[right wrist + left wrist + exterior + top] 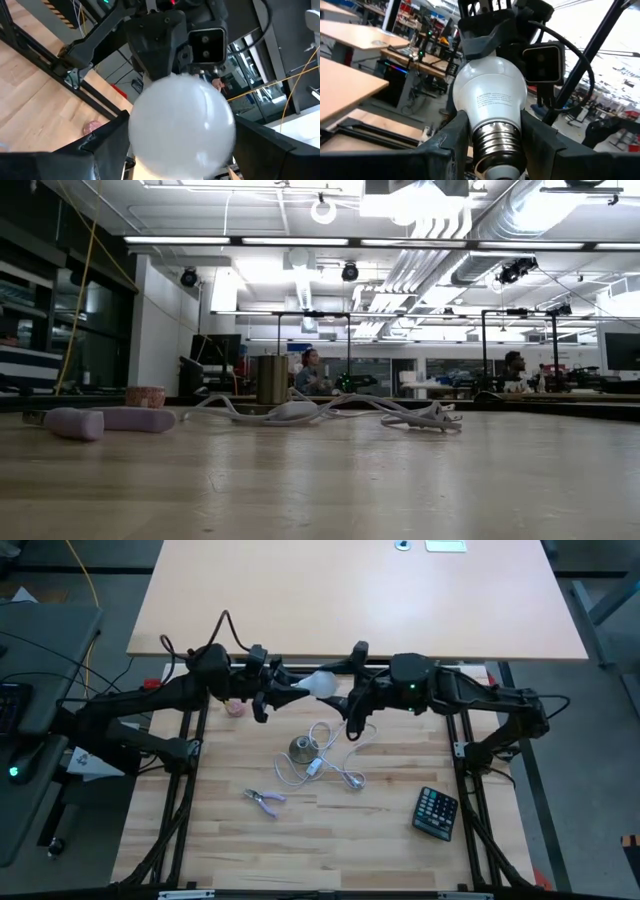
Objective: Screw lightbulb
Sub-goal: Insert the lightbulb into the lamp
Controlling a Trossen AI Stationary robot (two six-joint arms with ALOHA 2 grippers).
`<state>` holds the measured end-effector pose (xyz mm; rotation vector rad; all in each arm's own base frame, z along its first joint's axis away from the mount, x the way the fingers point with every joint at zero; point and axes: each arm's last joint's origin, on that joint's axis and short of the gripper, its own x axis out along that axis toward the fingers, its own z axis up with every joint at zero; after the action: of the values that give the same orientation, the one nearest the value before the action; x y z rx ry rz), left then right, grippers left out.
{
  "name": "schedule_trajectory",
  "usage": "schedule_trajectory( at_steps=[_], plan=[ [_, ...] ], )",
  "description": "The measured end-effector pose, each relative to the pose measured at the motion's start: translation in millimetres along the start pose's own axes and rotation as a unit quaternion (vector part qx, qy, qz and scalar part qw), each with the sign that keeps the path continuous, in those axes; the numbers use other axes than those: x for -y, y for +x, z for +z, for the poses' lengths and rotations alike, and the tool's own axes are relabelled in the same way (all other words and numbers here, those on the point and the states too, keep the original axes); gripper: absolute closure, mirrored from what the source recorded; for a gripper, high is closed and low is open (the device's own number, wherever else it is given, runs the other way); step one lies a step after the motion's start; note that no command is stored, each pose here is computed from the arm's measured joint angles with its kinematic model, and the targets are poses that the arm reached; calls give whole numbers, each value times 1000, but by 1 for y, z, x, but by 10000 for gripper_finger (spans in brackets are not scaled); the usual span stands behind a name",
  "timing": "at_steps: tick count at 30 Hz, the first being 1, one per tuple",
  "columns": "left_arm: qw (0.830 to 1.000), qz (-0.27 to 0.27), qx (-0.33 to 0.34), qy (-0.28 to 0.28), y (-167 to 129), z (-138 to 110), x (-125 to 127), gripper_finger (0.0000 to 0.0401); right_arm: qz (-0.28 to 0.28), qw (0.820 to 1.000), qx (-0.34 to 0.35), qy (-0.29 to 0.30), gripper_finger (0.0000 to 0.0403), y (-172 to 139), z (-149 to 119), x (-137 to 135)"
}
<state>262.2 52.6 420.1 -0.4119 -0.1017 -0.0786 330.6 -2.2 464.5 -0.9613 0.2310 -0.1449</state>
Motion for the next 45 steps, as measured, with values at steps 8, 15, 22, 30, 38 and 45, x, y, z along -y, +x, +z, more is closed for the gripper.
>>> schedule_trajectory(
  at_steps=[8,15,22,30,38,45],
  plan=[
    [1000,-11,-8,-10,3,-2,-1,269,-2,1000,4,4,102,2,1,-1],
    [1000,-13,-5,-13,3,-2,-1,269,-2,1000,4,4,130,2,1,-1],
    [1000,-14,-1,-10,3,-1,-1,263,-7,1000,0,4,141,2,1,-1],
    [999,-11,5,48,1,1,-2,208,-22,1000,-18,5,141,2,0,0],
    [999,-3,8,34,-6,8,-9,183,-44,998,-54,5,141,2,-3,1],
    [998,42,-24,39,-32,15,-15,181,-35,991,-104,75,141,1,-10,-4]
  ],
)
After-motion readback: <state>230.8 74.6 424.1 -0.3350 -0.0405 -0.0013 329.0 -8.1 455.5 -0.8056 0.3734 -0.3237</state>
